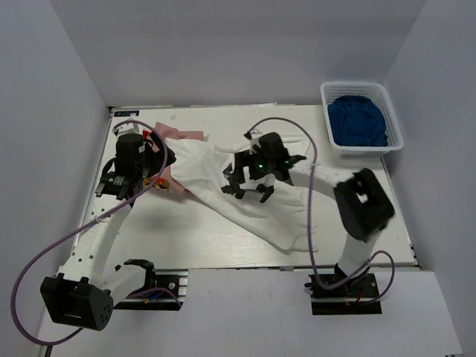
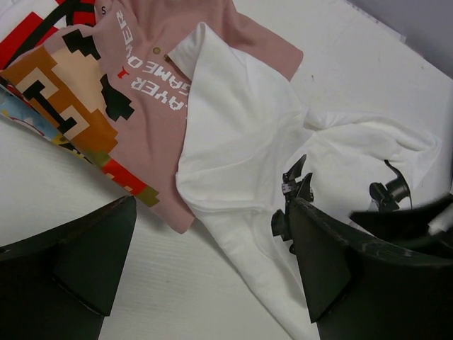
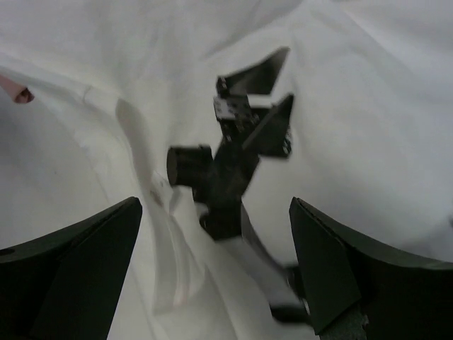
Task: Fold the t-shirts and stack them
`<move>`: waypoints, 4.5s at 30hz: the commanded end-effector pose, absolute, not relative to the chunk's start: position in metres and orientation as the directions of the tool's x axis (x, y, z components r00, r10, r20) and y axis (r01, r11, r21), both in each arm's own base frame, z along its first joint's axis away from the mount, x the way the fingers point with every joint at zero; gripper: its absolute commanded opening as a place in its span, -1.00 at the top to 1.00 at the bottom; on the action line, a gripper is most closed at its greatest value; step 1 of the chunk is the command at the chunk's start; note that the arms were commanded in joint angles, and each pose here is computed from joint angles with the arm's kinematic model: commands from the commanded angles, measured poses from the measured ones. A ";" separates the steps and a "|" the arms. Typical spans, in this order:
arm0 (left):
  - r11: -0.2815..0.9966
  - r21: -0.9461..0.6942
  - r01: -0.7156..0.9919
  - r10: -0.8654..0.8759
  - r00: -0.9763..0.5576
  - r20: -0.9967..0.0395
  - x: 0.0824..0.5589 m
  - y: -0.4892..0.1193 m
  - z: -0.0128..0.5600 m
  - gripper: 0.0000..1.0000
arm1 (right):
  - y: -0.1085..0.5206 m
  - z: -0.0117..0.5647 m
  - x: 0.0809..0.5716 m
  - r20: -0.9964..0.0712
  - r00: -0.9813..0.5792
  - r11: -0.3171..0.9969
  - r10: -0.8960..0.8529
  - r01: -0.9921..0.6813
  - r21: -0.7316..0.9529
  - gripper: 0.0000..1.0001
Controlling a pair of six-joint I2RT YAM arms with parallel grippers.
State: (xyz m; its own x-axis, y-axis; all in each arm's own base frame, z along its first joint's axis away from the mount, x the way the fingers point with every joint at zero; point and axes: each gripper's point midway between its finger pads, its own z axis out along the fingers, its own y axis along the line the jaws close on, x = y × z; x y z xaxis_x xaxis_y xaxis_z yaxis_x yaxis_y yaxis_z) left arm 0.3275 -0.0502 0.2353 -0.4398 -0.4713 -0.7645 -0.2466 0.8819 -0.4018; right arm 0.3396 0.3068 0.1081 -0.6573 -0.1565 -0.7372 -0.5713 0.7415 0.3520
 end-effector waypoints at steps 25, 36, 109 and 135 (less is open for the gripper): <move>0.898 -0.366 -0.243 -0.439 -0.528 -0.727 0.360 -0.061 0.204 -0.98 | 0.225 -0.010 0.266 -0.446 -0.890 0.933 0.094 -0.078 0.352 -0.81; 0.922 -0.049 -0.384 -0.281 -0.578 -0.767 0.403 -0.015 0.182 -0.98 | 0.183 0.047 0.265 -0.588 -0.801 0.959 0.111 -0.069 0.275 -0.81; 0.749 -0.277 0.602 0.183 -0.590 -0.787 0.591 -0.073 0.036 -0.98 | 0.205 0.071 0.329 -0.608 -0.785 0.970 0.118 -0.040 0.240 -0.81; 0.979 -0.185 0.087 -0.101 -0.579 -0.809 0.559 0.033 0.117 -0.98 | 0.232 0.063 0.321 -0.575 -0.817 0.930 0.032 -0.187 0.318 -0.81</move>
State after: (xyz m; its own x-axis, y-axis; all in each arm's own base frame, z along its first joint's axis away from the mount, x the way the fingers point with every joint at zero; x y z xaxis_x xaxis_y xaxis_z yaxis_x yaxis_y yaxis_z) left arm 0.5604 0.0359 0.1318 -0.5625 -0.0651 -0.8242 0.1029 0.9836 -0.1479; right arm 0.3156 0.2237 0.0575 -0.8283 0.0459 -0.5584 -0.1488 0.9428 0.2984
